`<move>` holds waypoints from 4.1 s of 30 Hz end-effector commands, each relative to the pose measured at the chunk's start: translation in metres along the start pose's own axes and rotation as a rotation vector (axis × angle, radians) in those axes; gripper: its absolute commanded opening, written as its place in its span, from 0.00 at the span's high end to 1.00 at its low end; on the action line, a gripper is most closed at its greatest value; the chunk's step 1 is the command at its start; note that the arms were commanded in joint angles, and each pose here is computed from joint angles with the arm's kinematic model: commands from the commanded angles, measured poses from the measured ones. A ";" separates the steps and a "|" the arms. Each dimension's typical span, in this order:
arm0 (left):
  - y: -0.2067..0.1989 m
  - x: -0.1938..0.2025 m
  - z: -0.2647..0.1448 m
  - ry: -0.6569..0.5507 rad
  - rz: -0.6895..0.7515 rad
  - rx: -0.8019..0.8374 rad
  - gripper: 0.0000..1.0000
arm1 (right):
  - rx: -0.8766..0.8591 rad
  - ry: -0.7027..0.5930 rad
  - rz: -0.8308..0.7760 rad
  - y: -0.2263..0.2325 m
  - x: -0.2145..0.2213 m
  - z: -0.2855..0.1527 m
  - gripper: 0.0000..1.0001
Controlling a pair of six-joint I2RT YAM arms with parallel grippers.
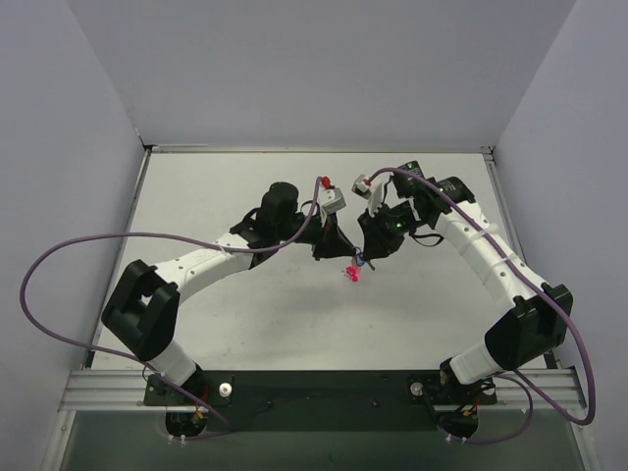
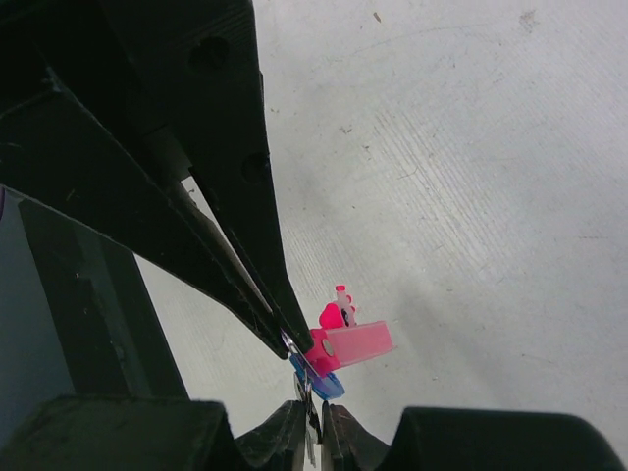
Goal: Remove the keys from the keyring
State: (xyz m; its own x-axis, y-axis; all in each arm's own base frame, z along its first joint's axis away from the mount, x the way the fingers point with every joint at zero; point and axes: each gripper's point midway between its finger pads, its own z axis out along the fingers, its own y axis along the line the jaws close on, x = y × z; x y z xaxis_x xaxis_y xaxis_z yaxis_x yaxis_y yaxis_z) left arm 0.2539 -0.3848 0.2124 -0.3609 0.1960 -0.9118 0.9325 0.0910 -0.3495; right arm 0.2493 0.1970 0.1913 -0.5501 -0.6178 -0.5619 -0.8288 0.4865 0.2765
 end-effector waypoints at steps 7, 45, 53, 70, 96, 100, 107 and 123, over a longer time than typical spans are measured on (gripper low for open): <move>-0.018 -0.041 -0.016 -0.094 0.105 0.031 1.00 | 0.011 -0.011 -0.086 0.019 -0.009 -0.026 0.76; -0.017 -0.041 -0.018 -0.095 0.088 0.022 1.00 | -0.101 -0.131 -0.112 0.009 -0.043 -0.015 0.75; -0.017 -0.040 -0.018 -0.096 0.086 0.021 1.00 | -0.126 -0.124 -0.102 0.011 -0.039 -0.010 0.82; -0.016 -0.040 -0.019 -0.098 0.088 0.014 1.00 | -0.114 -0.116 -0.114 0.012 -0.031 -0.012 0.96; -0.027 -0.043 -0.023 -0.120 0.073 0.092 0.83 | -0.105 -0.149 -0.126 0.016 -0.032 -0.025 1.00; -0.030 -0.042 -0.022 -0.119 0.070 0.107 0.64 | -0.098 -0.145 -0.149 0.022 -0.034 -0.028 1.00; -0.029 -0.043 -0.021 -0.108 0.079 0.092 0.56 | -0.056 -0.105 -0.193 0.024 -0.030 -0.027 1.00; -0.029 -0.033 -0.013 -0.058 0.122 0.080 0.44 | -0.061 -0.013 -0.225 0.029 -0.019 -0.022 1.00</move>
State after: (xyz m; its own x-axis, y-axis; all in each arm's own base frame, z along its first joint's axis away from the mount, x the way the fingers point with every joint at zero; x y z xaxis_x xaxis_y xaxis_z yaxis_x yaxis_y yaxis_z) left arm 0.2454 -0.3766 0.2278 -0.3279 0.1685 -0.9296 0.9445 0.0369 -0.3265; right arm 0.2413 0.2103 0.2181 -0.3724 -0.6815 -0.6300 -0.9253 0.3249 0.1955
